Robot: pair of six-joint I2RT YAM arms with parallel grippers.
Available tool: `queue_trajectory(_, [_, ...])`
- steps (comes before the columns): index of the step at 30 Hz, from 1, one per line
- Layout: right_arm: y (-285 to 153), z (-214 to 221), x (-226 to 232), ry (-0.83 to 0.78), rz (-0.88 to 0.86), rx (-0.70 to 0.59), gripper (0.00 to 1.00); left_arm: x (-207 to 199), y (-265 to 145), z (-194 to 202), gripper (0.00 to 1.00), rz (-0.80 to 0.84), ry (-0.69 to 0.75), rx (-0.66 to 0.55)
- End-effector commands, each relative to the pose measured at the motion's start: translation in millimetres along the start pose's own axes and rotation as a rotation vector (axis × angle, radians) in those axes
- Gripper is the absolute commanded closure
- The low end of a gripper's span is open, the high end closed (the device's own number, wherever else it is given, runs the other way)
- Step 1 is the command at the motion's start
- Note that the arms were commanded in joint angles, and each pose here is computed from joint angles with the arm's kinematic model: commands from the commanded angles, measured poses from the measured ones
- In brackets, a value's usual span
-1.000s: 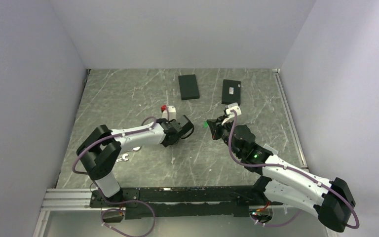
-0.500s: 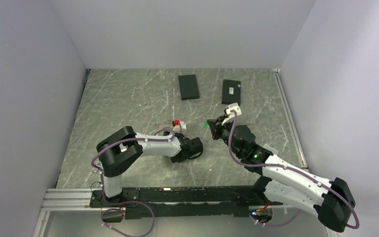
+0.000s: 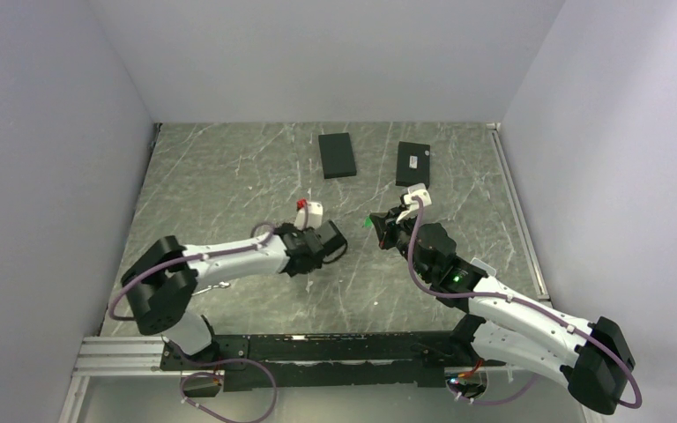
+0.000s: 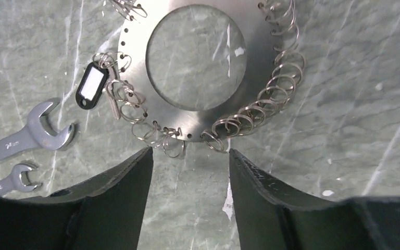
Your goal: Put the keys on the keyring
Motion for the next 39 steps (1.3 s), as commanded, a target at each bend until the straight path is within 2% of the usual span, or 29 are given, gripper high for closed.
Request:
queue_trajectory(1, [0.4, -14.6, 6.8, 0.018, -0.025, -0.066, 1.00, 8.9, -4.6, -21.0, 0.45, 0.205, -0.121, 0.092])
queue_trajectory(6, [0.5, -14.3, 7.7, 0.020, -0.030, -0.063, 1.00, 21.2, 4.9, -23.3, 0.59, 0.274, -0.172, 0.245])
queue_trajectory(13, [0.2, -15.1, 8.1, 0.021, -0.033, -0.065, 1.00, 20.5, 19.2, -13.5, 0.70, 0.355, -0.263, 0.429])
queue_trajectory(22, [-1.0, -14.7, 7.8, 0.022, -0.035, -0.066, 1.00, 30.0, 36.6, -9.1, 0.77, 0.305, -0.320, 0.425])
queue_trajectory(25, [-0.9, -13.7, 7.7, 0.021, -0.035, -0.064, 1.00, 33.8, 33.0, -14.1, 0.78, 0.294, -0.322, 0.406])
queue_trajectory(33, [-0.8, -13.3, 7.1, 0.020, -0.033, -0.066, 1.00, 50.8, 17.3, -23.5, 0.66, 0.236, -0.322, 0.372])
queue_trajectory(39, [-0.6, -13.5, 7.0, 0.018, -0.031, -0.066, 1.00, 54.2, 13.3, -19.7, 0.64, 0.238, -0.330, 0.383])
Point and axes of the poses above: each gripper's point midway between its finger pads, its own y axis out along the fingers, its own x axis along the line the jaws close on, z = x × y, the point moved 6 cm from there along -y, back along the fingers, and after that the axes turned 9 degrees about y, right-handed, at the moved point
